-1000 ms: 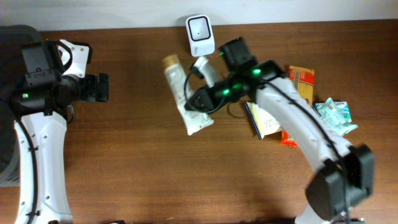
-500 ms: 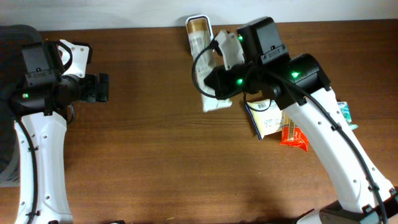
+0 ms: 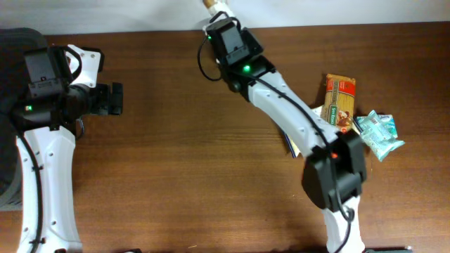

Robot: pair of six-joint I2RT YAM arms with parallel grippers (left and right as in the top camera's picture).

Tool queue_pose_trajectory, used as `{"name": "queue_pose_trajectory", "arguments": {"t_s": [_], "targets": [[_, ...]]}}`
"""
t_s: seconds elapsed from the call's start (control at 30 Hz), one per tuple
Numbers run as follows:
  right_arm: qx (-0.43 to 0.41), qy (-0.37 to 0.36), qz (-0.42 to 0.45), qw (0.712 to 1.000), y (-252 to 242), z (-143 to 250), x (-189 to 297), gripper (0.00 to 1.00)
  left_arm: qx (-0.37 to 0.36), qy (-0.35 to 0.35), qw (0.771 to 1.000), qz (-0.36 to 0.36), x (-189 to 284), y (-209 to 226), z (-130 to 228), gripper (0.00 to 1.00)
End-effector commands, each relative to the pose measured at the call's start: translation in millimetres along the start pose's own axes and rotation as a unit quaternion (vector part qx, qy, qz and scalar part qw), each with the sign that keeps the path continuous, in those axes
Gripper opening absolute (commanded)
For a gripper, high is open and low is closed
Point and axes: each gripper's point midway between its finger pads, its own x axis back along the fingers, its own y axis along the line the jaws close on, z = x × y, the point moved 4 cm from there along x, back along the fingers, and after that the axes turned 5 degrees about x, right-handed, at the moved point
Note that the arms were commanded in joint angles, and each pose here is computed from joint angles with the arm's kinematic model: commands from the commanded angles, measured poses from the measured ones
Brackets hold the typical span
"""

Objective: Scan the item barcode

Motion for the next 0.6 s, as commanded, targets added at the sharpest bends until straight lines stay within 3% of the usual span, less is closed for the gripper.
{"name": "queue_pose_trajectory", "arguments": {"t_s": [0.0,0.17,0.3,0.57], "targets": [[-0.002,-0.006,0.062,0.998,-15.4,-0.3,-32.0,0.04,-0.006,-0.011,1.0,0.0,7.5,0.5,-3.1,0.99],[-0.041,-0.044,0.101,0.993,-6.7,4.4,-84.4,0.04,-0.006,-0.011,1.0,0.0,7.5,0.5,-3.1,0.99],[-0.012,-0.016,0.08,0.997,32.7,29.1,-115.7,0.04,-0.006,-0.011,1.0,0.0,7.5,0.5,-3.1,0.99],[-0.01,-0.002,0.094,0.996,39.7,37.4,-122.8,0.04,-0.006,-0.011,1.0,0.0,7.5,0.5,-3.1,0.99]]}}
